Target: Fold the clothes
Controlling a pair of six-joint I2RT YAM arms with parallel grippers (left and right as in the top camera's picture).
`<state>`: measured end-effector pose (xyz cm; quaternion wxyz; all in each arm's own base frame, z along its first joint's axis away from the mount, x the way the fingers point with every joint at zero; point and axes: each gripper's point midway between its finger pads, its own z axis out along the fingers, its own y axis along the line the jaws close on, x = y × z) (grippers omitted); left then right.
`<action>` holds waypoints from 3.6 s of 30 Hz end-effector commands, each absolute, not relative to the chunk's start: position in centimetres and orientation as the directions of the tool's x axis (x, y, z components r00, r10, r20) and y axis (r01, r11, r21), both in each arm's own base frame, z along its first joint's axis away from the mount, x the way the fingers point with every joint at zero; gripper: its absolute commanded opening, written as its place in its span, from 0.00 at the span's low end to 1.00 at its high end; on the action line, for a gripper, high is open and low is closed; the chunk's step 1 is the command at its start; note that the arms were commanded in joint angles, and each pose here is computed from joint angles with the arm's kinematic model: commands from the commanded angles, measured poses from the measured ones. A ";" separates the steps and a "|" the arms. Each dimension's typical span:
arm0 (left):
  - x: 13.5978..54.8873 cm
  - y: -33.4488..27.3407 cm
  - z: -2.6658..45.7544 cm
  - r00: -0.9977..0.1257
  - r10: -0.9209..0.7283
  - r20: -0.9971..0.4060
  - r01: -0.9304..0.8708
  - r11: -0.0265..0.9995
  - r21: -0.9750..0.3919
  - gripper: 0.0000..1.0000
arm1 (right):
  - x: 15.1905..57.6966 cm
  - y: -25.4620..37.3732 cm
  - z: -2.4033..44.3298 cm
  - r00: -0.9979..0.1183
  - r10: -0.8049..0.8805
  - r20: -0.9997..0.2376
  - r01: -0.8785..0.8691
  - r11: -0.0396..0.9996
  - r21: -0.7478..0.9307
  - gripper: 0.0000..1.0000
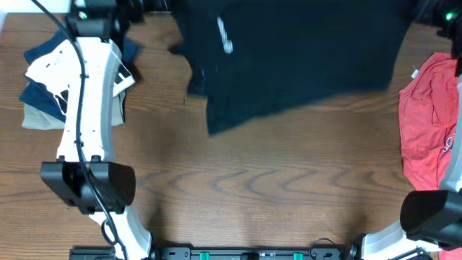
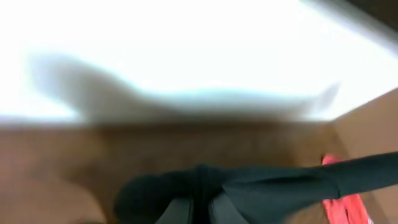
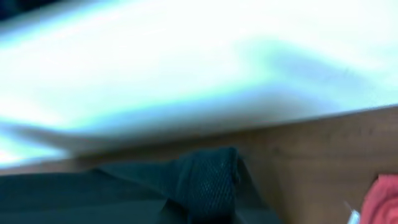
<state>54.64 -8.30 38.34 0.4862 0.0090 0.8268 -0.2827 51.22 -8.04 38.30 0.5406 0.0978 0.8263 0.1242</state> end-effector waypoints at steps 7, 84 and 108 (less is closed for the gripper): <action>49.0 -4.5 48.1 -0.423 -0.294 -0.857 0.280 0.857 -0.433 0.06 | 48.3 -11.5 41.9 -0.343 0.331 -0.879 0.162 0.943 0.292 0.01; 32.0 -11.8 8.4 -0.972 -0.133 -0.193 -0.005 0.836 -0.549 0.07 | 30.1 -8.7 4.0 -0.883 0.468 0.028 0.466 0.870 0.160 0.01; 35.1 -12.8 6.4 -0.959 -0.172 -0.224 -0.013 0.819 -0.574 0.63 | 32.2 -9.2 5.1 -0.855 0.518 -0.026 0.487 0.819 0.304 0.01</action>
